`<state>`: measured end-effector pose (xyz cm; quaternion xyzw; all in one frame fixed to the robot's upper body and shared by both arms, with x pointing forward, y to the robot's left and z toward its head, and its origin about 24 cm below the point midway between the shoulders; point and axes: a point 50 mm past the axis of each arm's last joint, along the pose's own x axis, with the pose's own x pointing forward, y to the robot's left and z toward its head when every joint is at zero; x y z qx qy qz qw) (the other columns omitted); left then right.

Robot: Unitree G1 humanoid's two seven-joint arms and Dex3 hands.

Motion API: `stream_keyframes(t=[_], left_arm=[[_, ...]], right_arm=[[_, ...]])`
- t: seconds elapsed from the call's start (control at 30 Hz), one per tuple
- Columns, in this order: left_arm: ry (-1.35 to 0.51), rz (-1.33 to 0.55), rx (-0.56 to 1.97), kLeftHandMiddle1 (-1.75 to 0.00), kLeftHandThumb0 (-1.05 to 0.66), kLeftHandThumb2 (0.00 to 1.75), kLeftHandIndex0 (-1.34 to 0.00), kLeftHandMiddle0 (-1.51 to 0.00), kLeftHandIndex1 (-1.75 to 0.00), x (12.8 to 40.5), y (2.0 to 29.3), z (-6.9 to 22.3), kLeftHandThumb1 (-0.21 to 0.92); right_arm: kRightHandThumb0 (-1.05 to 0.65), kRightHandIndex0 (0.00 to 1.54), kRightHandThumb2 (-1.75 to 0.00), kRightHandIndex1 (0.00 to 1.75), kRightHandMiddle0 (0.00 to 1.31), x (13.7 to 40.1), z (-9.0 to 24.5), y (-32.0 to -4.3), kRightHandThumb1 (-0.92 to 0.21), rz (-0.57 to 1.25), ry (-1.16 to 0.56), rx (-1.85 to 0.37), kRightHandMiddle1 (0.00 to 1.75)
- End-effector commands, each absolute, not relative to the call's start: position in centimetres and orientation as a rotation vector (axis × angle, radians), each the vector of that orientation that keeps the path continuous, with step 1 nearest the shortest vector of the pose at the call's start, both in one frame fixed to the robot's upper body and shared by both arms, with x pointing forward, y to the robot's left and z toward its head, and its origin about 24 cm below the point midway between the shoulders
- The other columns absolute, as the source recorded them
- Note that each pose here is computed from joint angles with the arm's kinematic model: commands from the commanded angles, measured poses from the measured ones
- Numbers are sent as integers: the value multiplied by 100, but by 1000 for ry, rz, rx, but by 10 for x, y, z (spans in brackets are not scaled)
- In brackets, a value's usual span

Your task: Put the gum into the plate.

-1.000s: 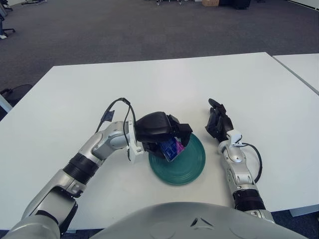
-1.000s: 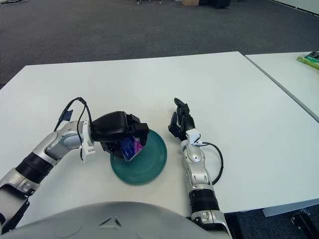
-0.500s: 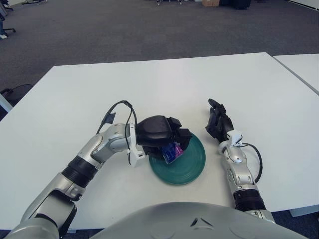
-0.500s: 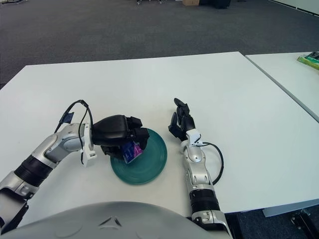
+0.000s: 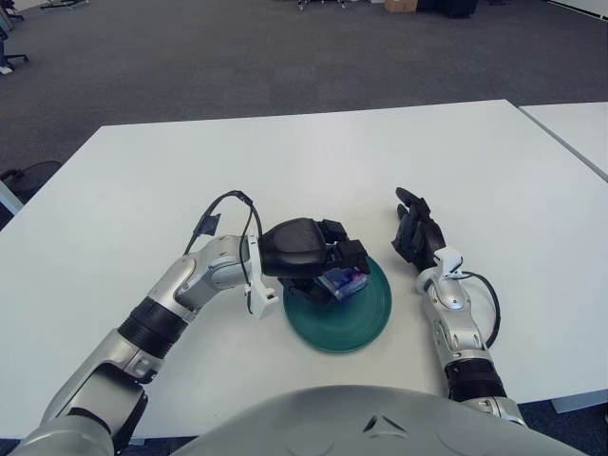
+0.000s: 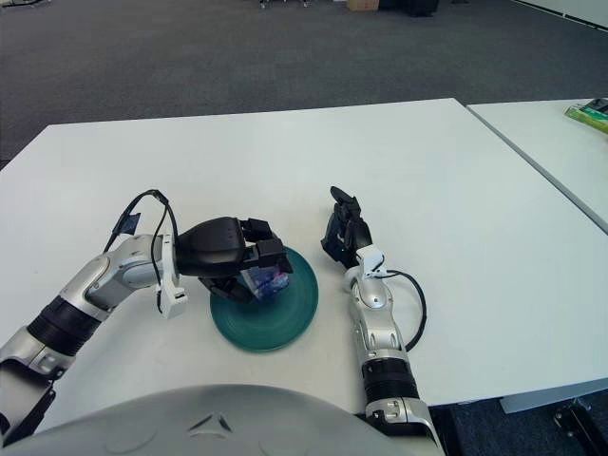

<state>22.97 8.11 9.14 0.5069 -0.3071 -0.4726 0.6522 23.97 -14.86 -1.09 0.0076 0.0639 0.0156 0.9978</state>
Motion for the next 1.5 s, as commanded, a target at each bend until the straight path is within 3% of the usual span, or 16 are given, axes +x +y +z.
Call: stream_keyframes(t=[0.0,0.73,1.03,1.17,1.33,1.37,1.4,1.47], left_arm=[[-673,-1063,1161,-10,-79,68,-1,-44,-86,232,85,93,92],[-579,-1087,1094,0,-91,80,0,-36,-65,236,90,90,92],[-496,-982,882,0,-96,68,0,-26,-61,247,105,90,92],[-396,-878,676,0,-95,62,0,-22,-54,254,115,86,92],[-330,-647,298,-1,-96,60,0,-22,-53,261,122,61,92],[-318,-585,186,-1,-95,68,0,-18,-43,261,122,60,92],[-319,-514,50,-2,-95,65,-7,-20,-34,259,121,61,92],[-318,-379,-173,-1,-94,61,-4,-24,-45,253,119,61,92]], right_arm=[[-60,22,-96,2,0,215,-49,-150,-92,22,337,40,57],[-58,28,-94,2,0,215,-48,-148,-92,12,309,89,62],[-62,25,-96,0,0,214,-52,-149,-92,-5,313,60,52],[-63,22,-96,0,0,213,-54,-150,-92,-18,334,32,51],[-63,21,-96,0,0,211,-56,-151,-92,-28,344,17,54],[-63,21,-96,0,0,211,-55,-150,-92,-28,343,16,54],[-63,21,-96,0,0,211,-54,-150,-92,-29,341,15,55],[-64,21,-96,0,0,210,-52,-150,-92,-31,338,14,57]])
